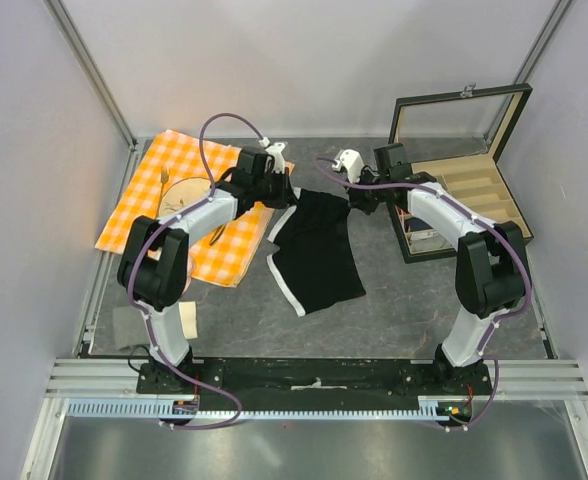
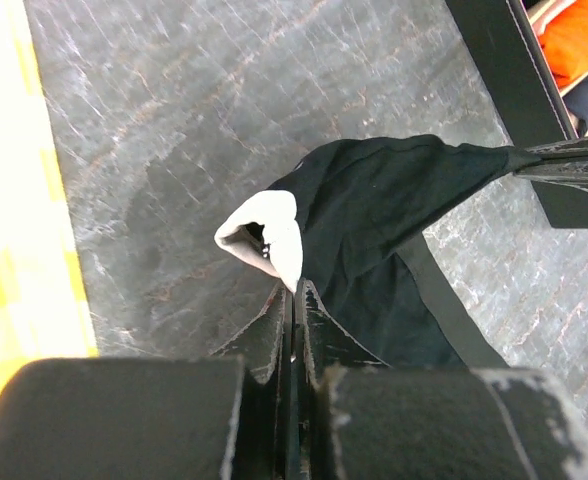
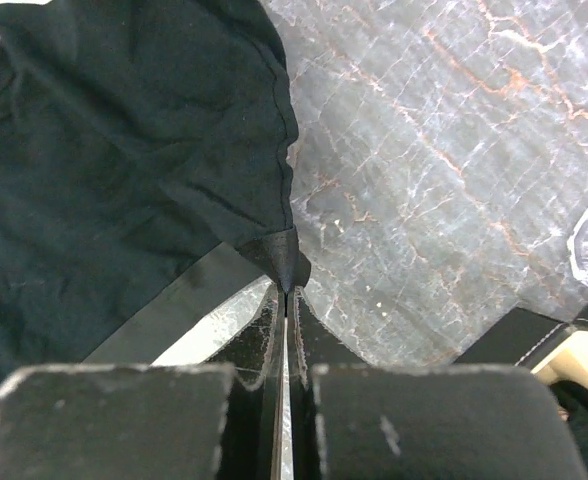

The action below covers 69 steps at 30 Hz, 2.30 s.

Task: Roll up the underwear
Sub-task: Flatten out the underwear at the center of the board, then fold the underwear at the corner of the board.

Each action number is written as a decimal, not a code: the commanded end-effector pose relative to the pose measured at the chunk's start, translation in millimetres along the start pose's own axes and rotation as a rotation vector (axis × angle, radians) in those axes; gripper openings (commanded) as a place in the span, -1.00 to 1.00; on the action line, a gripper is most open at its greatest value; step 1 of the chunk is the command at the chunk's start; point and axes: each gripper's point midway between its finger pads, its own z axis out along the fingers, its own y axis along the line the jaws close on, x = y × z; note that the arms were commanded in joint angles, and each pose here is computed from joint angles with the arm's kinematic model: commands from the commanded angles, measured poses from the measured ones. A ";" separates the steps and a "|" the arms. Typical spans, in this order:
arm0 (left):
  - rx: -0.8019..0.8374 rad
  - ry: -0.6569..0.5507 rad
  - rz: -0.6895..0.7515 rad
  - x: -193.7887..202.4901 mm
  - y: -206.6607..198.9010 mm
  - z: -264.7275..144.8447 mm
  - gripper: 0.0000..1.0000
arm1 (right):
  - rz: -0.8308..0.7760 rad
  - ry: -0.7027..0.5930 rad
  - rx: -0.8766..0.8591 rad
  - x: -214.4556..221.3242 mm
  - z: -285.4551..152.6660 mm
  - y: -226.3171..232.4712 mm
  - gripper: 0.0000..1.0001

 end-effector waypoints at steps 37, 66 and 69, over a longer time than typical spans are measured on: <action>0.164 0.091 0.005 61.9 -60.1 -59.1 -0.96 | -0.089 -0.077 -0.195 31.1 -46.5 76.9 -0.95; 0.143 0.115 -0.087 141.5 -94.1 -109.0 -0.10 | -0.309 -0.009 -0.446 89.9 -75.2 161.5 -0.92; 0.129 0.076 -0.099 133.8 -93.8 -117.3 0.07 | -0.316 -0.005 -0.453 91.0 -74.0 163.5 -0.92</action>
